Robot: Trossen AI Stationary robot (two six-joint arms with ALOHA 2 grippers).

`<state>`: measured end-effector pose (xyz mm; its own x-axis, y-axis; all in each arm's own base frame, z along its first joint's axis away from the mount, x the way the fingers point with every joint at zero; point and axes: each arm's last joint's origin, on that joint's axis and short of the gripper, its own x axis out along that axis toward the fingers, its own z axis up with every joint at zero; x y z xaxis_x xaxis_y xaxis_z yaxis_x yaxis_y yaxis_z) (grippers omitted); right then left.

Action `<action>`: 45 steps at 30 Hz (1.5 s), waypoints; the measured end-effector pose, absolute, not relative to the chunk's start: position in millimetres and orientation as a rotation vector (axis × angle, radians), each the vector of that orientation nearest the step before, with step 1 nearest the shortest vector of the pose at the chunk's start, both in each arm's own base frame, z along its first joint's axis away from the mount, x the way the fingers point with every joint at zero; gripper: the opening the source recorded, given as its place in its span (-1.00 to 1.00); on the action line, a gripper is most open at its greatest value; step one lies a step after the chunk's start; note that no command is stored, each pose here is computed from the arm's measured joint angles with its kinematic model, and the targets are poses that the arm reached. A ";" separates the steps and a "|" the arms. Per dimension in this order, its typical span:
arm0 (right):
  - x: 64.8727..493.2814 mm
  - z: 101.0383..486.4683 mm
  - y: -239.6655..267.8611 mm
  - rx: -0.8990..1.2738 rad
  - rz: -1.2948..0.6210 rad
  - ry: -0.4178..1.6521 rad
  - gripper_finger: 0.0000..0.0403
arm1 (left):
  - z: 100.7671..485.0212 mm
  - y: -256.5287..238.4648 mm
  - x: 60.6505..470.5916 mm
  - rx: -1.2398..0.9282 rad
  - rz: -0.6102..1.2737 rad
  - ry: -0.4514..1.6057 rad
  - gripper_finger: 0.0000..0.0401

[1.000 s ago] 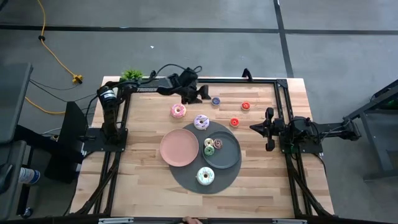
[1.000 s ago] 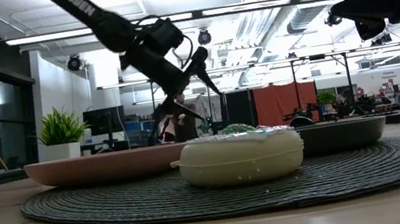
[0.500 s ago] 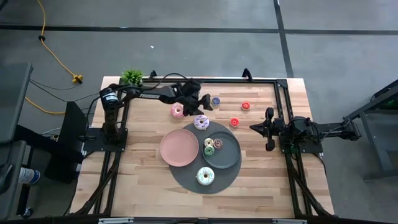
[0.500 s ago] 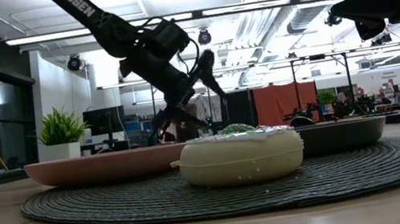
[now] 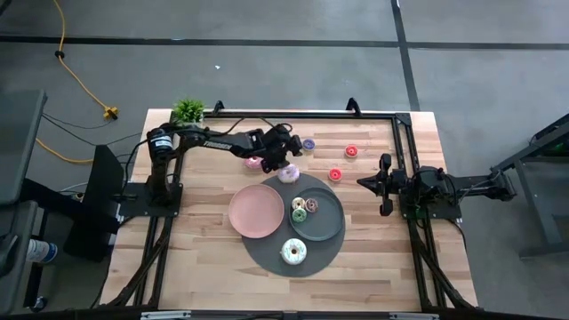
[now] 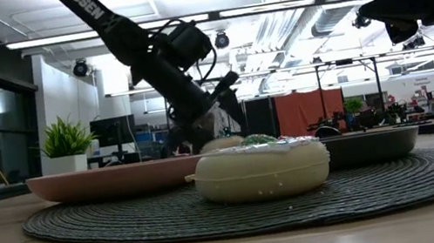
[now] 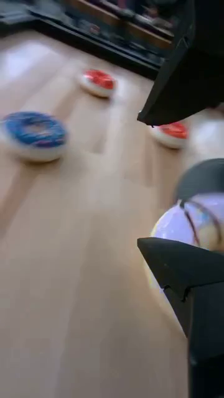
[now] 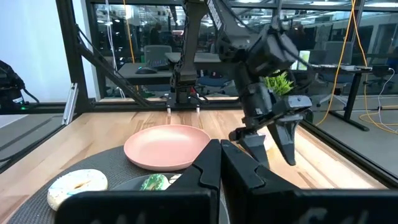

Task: Pick & Place donuts
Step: Put the small violet donut on the black plate

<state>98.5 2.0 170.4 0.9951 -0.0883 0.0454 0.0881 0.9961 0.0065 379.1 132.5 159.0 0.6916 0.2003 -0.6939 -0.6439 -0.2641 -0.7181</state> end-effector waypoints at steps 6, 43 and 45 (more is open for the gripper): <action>98.5 170.5 2.0 0.005 -0.088 -0.046 -1.00 | 146.6 129.5 373.1 -1.689 0.867 0.245 0.50; 98.5 170.4 2.1 0.004 -0.085 -0.045 -1.00 | 147.4 169.6 426.1 -1.452 0.743 0.288 0.50; 98.5 170.4 2.2 0.005 -0.084 -0.045 -1.00 | 145.7 169.3 424.8 -1.450 0.765 0.302 0.50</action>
<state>98.5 2.2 170.4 0.9954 -0.0843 0.0447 0.0841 0.9964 0.0065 424.8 169.3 145.7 0.7333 0.2838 -0.6178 -0.6296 -0.0596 -0.7747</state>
